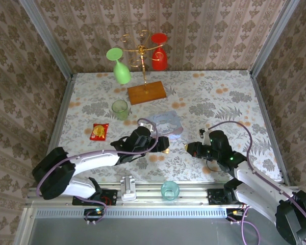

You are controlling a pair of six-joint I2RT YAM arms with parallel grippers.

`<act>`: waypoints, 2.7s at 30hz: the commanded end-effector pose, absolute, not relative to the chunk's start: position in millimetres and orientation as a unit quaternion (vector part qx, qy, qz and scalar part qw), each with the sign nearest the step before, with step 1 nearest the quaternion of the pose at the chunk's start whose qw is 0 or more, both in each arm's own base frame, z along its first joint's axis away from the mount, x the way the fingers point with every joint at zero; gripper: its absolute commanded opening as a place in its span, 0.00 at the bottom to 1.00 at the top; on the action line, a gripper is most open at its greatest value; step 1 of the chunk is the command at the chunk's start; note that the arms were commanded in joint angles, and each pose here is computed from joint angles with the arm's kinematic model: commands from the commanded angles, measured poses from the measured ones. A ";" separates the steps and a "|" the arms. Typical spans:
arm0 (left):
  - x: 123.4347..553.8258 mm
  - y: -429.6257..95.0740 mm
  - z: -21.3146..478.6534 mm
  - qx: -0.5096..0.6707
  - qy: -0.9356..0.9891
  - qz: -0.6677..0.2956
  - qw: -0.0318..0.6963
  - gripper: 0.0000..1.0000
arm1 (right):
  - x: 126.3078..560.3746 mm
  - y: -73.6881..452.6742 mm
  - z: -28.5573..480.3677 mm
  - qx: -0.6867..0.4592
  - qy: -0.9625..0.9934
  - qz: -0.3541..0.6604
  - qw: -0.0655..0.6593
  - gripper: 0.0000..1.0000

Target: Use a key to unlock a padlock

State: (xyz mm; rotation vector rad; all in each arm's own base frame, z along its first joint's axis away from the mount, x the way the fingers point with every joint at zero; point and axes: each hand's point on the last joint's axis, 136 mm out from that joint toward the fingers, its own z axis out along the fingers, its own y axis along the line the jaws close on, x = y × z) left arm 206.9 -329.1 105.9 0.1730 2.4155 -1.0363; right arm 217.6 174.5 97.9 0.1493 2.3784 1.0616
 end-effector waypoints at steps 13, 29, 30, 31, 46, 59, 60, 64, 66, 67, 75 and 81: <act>240.0 -318.6 75.2 0.076 0.902 -0.307 0.293 0.72 | 219.0 175.6 95.5 0.047 0.876 0.398 0.270 0.00; 238.4 -345.3 53.5 0.052 0.887 -0.355 0.289 0.57 | 218.3 173.2 91.8 0.056 0.873 0.398 0.274 0.00; 238.1 -344.7 51.5 0.049 0.888 -0.355 0.288 0.56 | 218.4 173.4 91.9 0.056 0.873 0.399 0.275 0.00; 237.8 -342.9 48.2 0.046 0.889 -0.353 0.288 0.54 | 218.8 173.4 92.2 0.056 0.873 0.399 0.275 0.00; 240.7 -347.3 27.6 0.029 0.885 -0.377 0.273 0.44 | 221.3 173.1 85.6 0.064 0.872 0.399 0.276 0.00; 238.4 -342.0 25.7 0.019 0.888 -0.371 0.270 0.21 | 222.1 172.4 79.5 0.073 0.872 0.398 0.275 0.00; 238.3 -341.8 25.2 0.019 0.889 -0.370 0.270 0.19 | 222.6 172.5 79.8 0.073 0.872 0.398 0.275 0.00; 239.1 -341.6 27.8 0.016 0.888 -0.372 0.271 0.20 | 223.8 174.1 80.3 0.074 0.871 0.401 0.275 0.00; 239.4 -341.5 29.3 0.017 0.888 -0.370 0.271 0.30 | 223.9 174.7 80.1 0.073 0.871 0.402 0.274 0.00; 239.7 -340.2 30.2 0.016 0.888 -0.370 0.273 0.30 | 223.3 174.8 79.1 0.073 0.872 0.401 0.272 0.00; 241.1 -333.3 38.4 0.015 0.886 -0.363 0.290 0.27 | 222.6 175.0 76.2 0.073 0.873 0.399 0.271 0.00; 238.6 -336.6 31.7 0.003 0.883 -0.378 0.280 0.20 | 223.0 176.3 76.2 0.071 0.873 0.399 0.270 0.00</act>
